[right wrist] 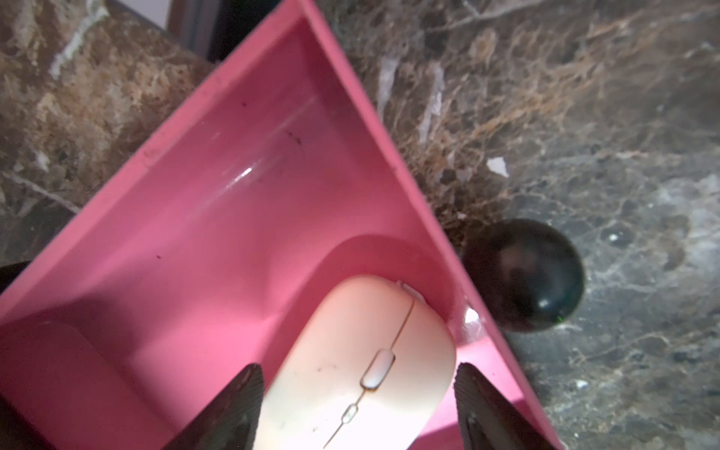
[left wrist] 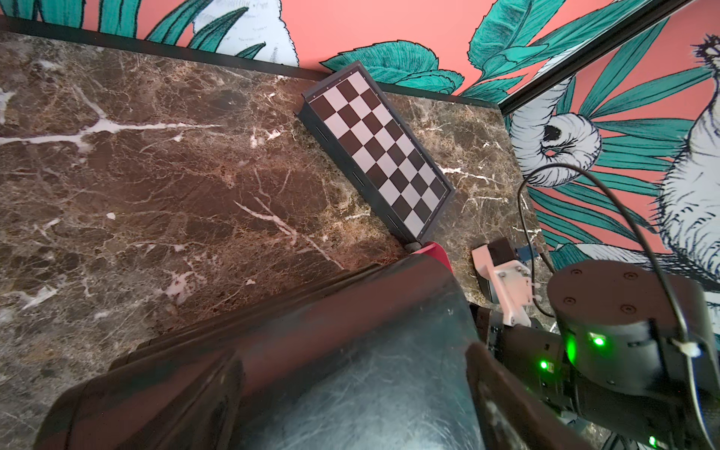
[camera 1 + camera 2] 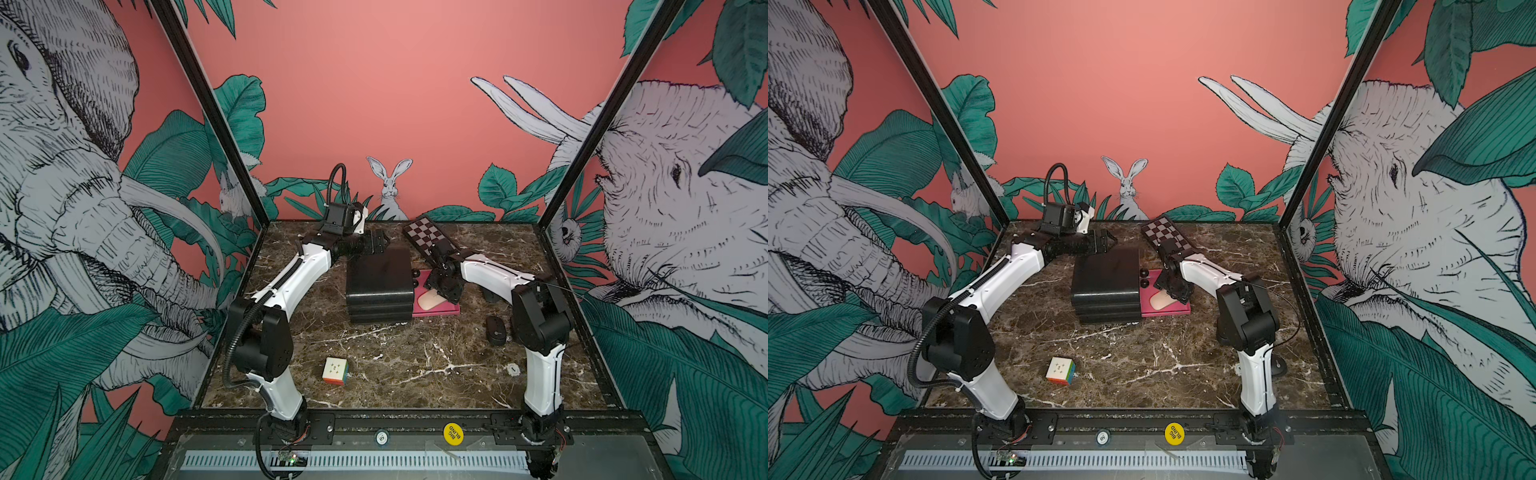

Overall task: Take the mice out of the drawer
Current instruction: Pick up the mouse from the drawer.

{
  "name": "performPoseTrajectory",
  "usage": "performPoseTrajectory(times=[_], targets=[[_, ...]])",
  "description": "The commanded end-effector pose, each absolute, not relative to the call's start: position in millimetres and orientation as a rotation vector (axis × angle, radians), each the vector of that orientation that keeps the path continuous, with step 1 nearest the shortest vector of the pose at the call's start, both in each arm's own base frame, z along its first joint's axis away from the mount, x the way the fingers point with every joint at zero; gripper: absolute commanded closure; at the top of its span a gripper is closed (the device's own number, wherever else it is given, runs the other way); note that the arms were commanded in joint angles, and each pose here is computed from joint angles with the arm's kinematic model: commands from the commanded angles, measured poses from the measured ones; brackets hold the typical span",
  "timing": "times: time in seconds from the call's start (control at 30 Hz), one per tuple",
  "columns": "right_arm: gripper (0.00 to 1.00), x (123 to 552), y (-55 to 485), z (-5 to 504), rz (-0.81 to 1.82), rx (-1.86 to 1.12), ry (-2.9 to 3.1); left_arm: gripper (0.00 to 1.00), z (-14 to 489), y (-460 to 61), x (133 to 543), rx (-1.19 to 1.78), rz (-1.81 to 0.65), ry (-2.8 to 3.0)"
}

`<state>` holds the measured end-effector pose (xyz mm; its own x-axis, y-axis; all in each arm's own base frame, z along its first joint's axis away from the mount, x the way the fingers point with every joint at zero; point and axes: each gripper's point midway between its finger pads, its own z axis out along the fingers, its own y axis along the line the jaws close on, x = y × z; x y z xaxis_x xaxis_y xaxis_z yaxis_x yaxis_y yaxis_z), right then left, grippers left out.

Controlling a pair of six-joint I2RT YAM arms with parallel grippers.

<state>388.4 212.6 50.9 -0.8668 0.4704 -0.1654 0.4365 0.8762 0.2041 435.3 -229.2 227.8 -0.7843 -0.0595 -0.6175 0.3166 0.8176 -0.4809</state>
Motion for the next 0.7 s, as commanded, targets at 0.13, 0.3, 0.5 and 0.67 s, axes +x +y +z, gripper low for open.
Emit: performPoseTrajectory(times=[0.13,0.3,0.5,0.67], targets=[[0.22,375.1,211.6,65.7,0.286,0.915,2.765,0.09,191.4,-227.3,398.5,0.191,-0.804,2.545],[0.24,376.5,212.9,65.0,0.301,1.022,2.712,0.09,190.1,-229.6,397.5,0.212,-0.82,2.546],[0.27,382.8,226.8,59.0,0.309,1.051,2.704,0.08,190.1,-231.3,397.7,0.232,-0.836,2.544],[0.29,379.0,229.4,48.5,0.243,1.055,2.74,0.08,192.5,-236.0,397.6,0.214,-0.905,2.532]])
